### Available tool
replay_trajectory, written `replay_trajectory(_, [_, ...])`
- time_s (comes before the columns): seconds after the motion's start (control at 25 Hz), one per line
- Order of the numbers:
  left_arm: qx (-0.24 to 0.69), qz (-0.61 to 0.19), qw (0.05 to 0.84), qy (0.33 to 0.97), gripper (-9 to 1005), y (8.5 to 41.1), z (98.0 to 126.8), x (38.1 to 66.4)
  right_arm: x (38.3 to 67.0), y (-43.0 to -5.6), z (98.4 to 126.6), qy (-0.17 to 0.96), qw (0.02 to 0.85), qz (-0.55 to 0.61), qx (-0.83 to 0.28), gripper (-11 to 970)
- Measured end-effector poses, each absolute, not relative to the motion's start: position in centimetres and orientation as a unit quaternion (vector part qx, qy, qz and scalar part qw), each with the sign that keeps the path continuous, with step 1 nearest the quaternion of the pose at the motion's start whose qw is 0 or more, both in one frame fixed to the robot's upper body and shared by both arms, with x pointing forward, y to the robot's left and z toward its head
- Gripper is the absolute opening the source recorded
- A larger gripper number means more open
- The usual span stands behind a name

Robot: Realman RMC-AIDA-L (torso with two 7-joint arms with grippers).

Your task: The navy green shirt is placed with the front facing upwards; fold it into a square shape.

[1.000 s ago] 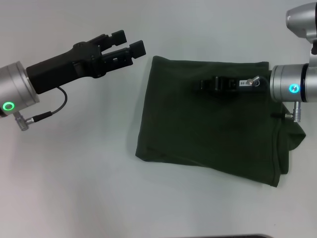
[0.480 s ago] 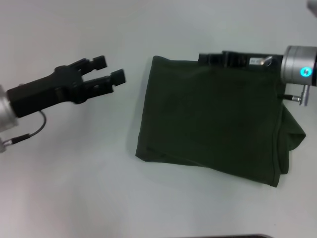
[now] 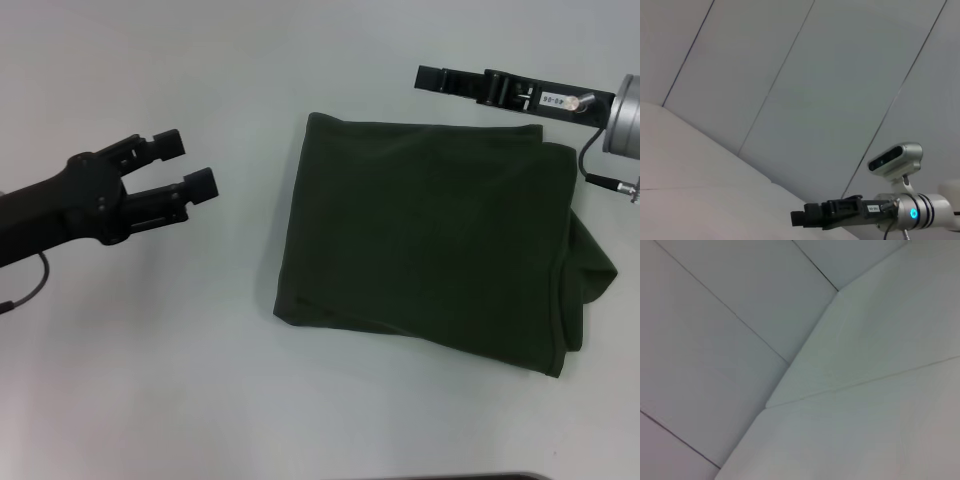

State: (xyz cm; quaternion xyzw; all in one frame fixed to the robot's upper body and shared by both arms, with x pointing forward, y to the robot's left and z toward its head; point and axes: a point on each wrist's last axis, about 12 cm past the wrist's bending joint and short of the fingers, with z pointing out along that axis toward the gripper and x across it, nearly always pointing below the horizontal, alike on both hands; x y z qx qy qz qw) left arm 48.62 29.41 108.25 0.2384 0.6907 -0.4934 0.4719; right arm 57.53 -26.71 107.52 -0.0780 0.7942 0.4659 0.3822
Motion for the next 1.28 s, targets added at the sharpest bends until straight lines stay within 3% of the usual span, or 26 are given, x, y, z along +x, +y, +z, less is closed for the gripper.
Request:
replay_trajectory(0.24, [0.273,-0.492,0.42,0.712,947,29.6,108.0,48.1,56.9,-27.0,107.6,0.788,0.383,0.473,-0.091,377])
replay_trajectory(0.44, [0.284,-0.483,0.395,0.728,947,29.8,107.2,47.1,56.7,-27.6,107.5,0.787,0.386,0.474,-0.078,628])
replay_trajectory(0.68, [0.295,-0.476,0.405,0.723,946,29.0,106.1,46.4,56.7,-27.8,107.6,0.786,0.388,0.475,-0.075,836])
replay_trajectory(1.28, [0.338,-0.438,0.424,0.717,946,25.0,102.4,47.2,56.9,-29.3,108.0,0.792,0.384,0.47,-0.059,827])
